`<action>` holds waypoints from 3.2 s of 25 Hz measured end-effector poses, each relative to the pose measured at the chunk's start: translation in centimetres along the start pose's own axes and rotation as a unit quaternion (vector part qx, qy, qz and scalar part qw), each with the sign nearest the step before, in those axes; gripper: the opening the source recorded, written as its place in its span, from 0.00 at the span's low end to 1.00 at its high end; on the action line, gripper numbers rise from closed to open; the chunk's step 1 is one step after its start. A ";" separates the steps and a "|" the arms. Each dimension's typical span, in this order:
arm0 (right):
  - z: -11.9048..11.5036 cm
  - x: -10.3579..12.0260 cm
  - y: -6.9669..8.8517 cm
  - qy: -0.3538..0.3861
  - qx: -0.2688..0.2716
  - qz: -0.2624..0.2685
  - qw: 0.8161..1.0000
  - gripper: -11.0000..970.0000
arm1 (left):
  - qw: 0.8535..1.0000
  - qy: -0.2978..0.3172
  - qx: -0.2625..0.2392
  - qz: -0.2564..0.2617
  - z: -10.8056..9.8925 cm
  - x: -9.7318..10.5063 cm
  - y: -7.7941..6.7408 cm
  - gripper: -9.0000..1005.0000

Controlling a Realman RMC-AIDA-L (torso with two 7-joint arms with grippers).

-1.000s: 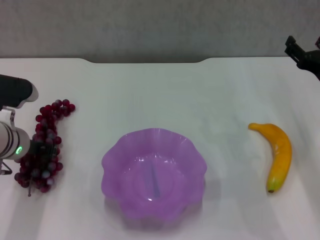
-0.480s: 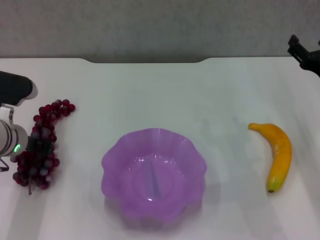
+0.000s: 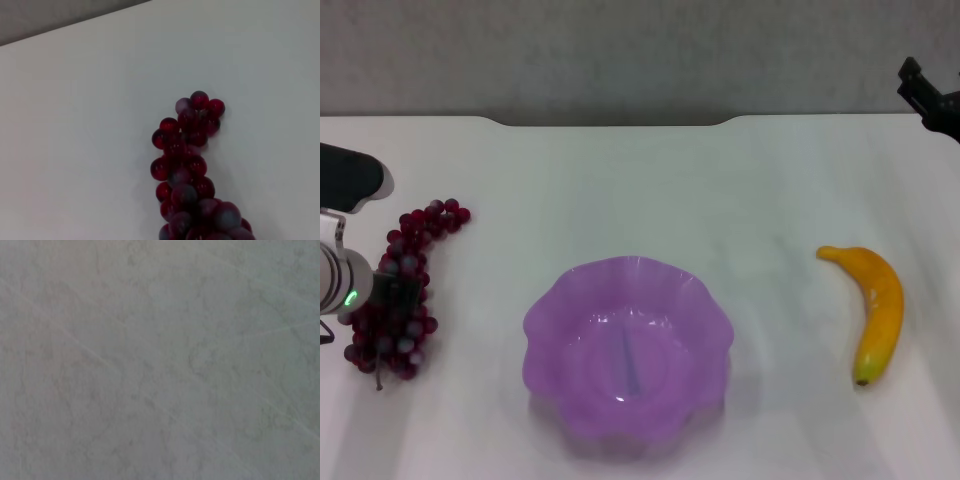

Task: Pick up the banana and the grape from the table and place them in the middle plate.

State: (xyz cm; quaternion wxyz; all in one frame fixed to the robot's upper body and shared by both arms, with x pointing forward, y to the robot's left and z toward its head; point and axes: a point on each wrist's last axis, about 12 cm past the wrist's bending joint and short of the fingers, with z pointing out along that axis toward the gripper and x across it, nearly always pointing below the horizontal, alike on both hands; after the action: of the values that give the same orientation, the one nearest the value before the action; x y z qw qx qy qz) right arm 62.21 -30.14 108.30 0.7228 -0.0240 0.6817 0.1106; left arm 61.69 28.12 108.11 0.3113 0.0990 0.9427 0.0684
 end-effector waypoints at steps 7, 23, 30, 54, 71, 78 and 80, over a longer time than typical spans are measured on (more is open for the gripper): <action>-0.1 0.0 -0.1 0.000 0.003 0.001 1.000 0.92 | 1.000 -0.003 0.002 0.011 0.0 -0.1 -0.1 0.30; 0.0 0.0 -0.1 0.001 0.001 0.000 1.000 0.92 | 1.000 -0.009 0.001 0.013 0.0 -0.2 -0.3 0.25; 0.0 0.0 -0.1 0.001 0.001 -0.003 1.000 0.92 | 1.000 -0.008 0.001 0.014 0.0 -0.2 -0.3 0.25; -0.1 0.1 -0.2 0.003 0.005 -0.004 1.000 0.92 | 0.998 -0.048 0.008 0.030 -1.9 -1.6 -1.0 0.23; -0.4 0.2 -0.6 0.003 0.011 -0.003 1.000 0.92 | 0.993 -0.113 0.001 0.044 -6.9 -3.4 -1.0 0.23; -0.4 0.2 -0.6 0.003 0.010 -0.003 1.000 0.92 | 0.989 -0.139 0.001 0.046 -8.8 -4.1 -1.1 0.23; -0.4 0.2 -0.6 0.003 0.010 -0.003 1.000 0.92 | 0.988 -0.148 0.001 0.048 -9.4 -4.3 -1.1 0.23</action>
State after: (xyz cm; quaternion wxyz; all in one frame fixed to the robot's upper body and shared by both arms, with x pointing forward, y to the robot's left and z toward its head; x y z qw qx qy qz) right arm 61.91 -30.75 108.03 0.7212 -0.0190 0.6850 0.1013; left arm 59.26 25.39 117.81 0.4434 0.1531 0.8806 0.0670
